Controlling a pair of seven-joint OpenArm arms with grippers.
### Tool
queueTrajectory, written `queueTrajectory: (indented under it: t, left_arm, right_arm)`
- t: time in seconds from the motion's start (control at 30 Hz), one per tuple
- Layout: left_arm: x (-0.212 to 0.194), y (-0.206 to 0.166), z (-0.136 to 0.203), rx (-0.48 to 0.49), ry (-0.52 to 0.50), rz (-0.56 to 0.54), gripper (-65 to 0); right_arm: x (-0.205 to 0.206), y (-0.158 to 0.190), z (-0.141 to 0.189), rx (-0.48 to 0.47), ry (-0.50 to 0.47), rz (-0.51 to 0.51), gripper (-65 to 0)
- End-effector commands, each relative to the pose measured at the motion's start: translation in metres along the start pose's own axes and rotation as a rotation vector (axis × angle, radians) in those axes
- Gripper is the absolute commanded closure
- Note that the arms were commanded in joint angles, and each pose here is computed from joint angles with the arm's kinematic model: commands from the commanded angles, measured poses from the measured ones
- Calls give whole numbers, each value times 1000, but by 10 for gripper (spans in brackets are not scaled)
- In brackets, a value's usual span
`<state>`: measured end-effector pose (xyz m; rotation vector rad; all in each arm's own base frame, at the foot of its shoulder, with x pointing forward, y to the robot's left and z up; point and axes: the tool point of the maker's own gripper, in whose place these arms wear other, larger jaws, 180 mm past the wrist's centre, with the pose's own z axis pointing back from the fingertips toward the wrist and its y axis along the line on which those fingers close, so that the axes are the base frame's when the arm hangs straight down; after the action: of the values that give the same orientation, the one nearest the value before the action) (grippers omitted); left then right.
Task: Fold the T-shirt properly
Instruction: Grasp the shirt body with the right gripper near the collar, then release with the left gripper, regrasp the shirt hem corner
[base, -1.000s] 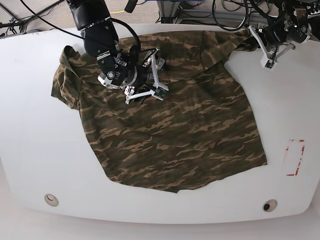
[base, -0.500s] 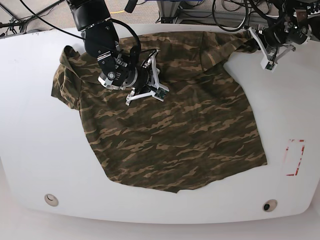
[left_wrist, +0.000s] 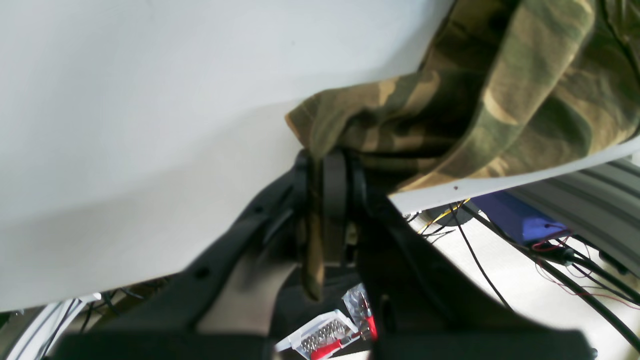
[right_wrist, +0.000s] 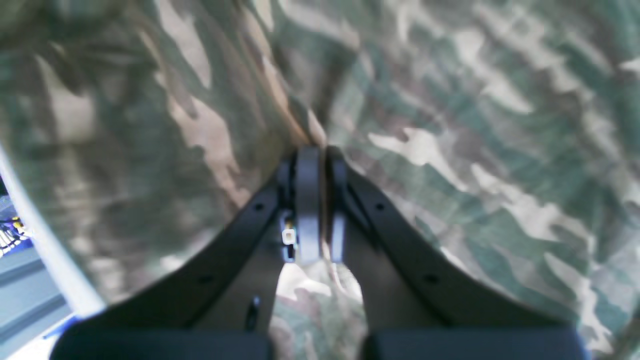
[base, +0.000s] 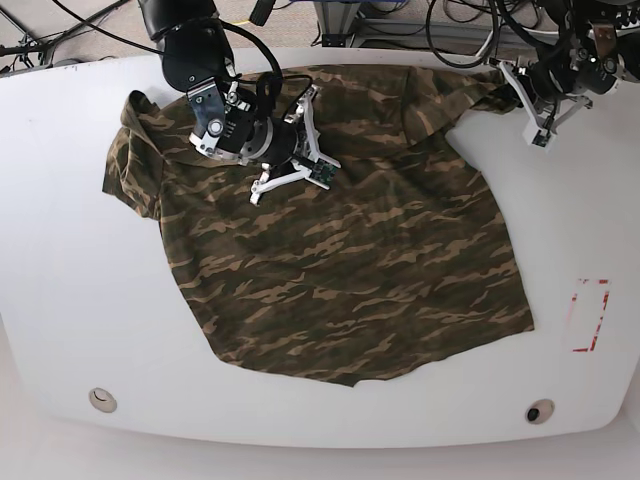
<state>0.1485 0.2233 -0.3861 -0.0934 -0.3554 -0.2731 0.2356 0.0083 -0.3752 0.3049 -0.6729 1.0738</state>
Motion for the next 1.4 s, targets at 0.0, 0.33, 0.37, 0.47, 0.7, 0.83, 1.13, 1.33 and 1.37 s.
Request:
queueTrajectory:
  t: [0.0, 0.33, 0.37, 0.47, 0.7, 0.83, 1.13, 1.33, 1.37]
  left_arm:
    - [6, 5, 5, 15, -21, -9, -6]
    - [17, 8, 5, 23, -49, -11, -10]
    - [22, 9, 6, 25, -59, -13, -11]
    - [33, 12, 7, 34, -85, -19, -11]
    - [75, 25, 15, 71, -140, -37, -19]
    - [101, 35, 23, 99, -165, -40, -153]
    - [145, 55, 45, 154, -289, -23, -560]
    - [176, 97, 55, 177, -375, 118, -586]
    - [181, 106, 54, 168, -384, 152, -586]
  right_arm:
    - [11, -1, 10, -18, -35, 11, 0]
    - [-16, -8, 36, -92, -9, -96, 0]
    - [-20, -13, 38, -109, -3, -112, 0]
    - [-34, -26, 46, -152, 16, -155, 0]
    - [-53, -55, 63, -249, 37, -220, 0]
    - [-56, -66, 68, -280, 38, -234, 0]
    - [-58, -75, 74, -307, 36, -246, 0]
    - [-57, -78, 74, -312, 31, -245, 0]
    - [-56, -79, 74, -314, 31, -244, 0]
